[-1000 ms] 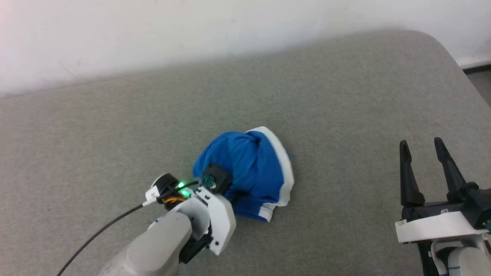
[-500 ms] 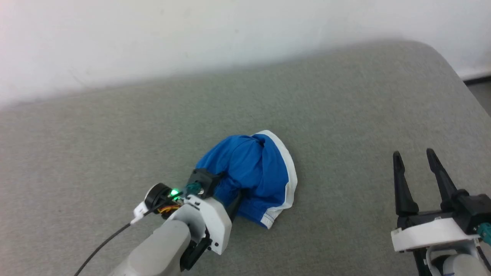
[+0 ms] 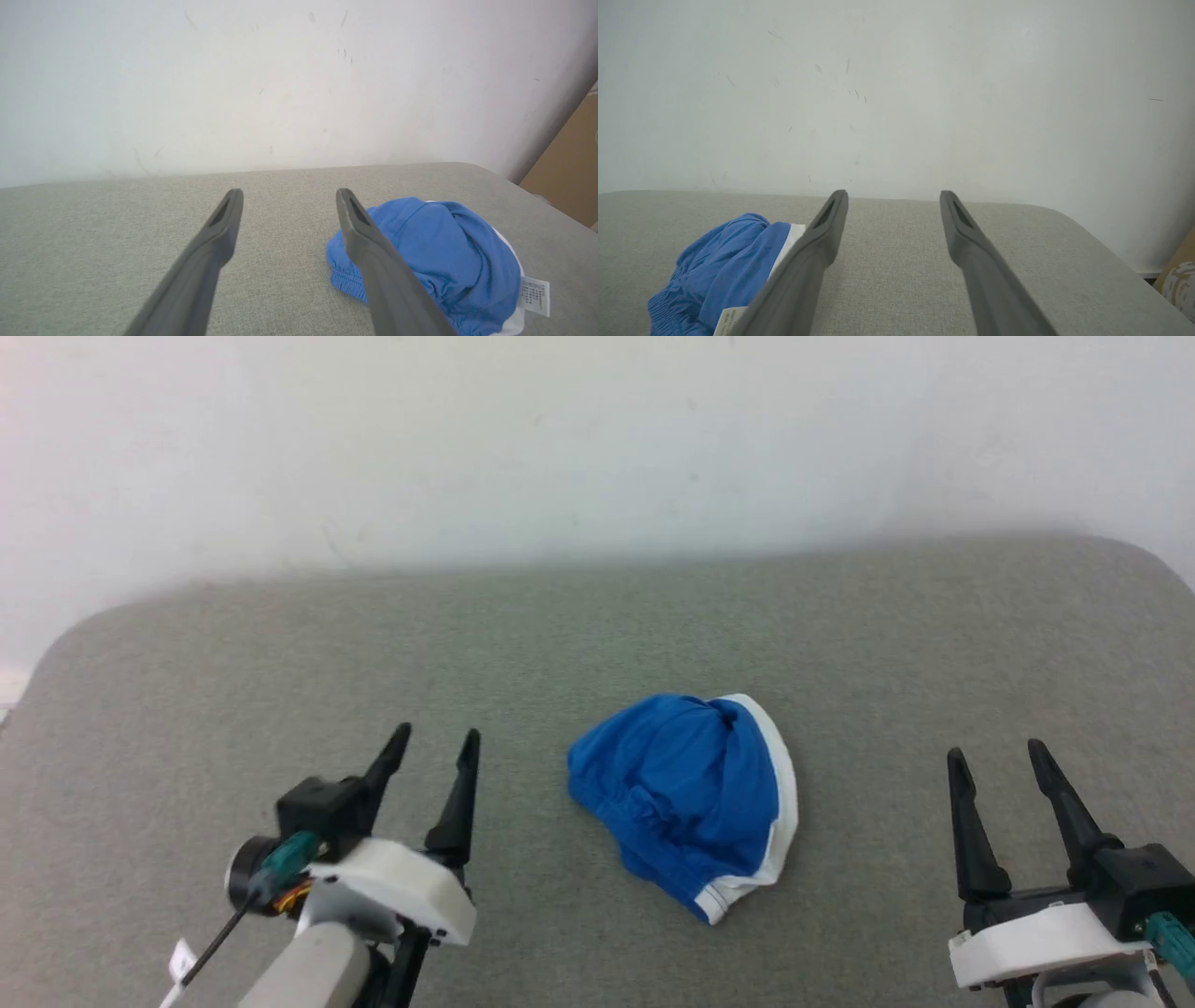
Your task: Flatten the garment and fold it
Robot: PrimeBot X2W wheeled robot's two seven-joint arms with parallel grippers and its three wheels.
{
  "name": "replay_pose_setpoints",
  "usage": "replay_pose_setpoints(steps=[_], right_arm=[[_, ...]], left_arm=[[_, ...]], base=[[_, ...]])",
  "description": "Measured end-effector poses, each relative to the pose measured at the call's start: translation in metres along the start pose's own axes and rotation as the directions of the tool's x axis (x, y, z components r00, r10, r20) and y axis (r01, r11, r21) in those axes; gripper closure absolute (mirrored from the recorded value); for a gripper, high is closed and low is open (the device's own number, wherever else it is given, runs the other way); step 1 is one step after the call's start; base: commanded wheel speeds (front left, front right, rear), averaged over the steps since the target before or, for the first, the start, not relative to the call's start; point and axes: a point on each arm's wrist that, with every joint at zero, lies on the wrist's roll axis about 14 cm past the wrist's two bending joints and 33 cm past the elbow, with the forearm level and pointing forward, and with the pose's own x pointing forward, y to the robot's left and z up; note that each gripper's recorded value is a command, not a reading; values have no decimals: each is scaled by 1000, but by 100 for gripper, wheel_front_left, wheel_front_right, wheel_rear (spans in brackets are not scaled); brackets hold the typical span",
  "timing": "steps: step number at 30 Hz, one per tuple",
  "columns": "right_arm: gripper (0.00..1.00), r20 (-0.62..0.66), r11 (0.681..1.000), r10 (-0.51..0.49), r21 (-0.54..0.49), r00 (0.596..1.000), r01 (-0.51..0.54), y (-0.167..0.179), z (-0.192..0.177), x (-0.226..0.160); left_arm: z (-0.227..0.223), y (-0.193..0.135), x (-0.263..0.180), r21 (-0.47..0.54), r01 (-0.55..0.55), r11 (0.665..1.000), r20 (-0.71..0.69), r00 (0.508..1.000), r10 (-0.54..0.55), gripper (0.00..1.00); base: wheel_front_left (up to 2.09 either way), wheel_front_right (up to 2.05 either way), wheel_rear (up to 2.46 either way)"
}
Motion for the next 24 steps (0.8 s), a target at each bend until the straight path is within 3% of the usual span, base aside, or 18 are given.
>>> replay_pose_setpoints(steps=[8, 16, 20, 24], right_arm=[[0, 9, 997, 72, 16, 997, -72, 24, 1, 9], [0, -46, 991, 136, 23, 990, -135, 44, -16, 5], [0, -211, 952, 305, 26, 929, -306, 97, -50, -9], [0, -382, 895, 427, 46, 820, -445, 124, -78, -22]], left_arm=[[13, 29, -53, -16, -175, 984, 92, 980, 176, 0], [14, 13, -68, 29, -139, 990, 127, 983, 134, 0], [10, 9, -72, 36, -134, 990, 122, 984, 128, 0], [5, 10, -76, 44, -142, 989, 107, 985, 137, 0]], base=[[0, 0, 0], [0, 0, 0], [0, 0, 0], [0, 0, 0]])
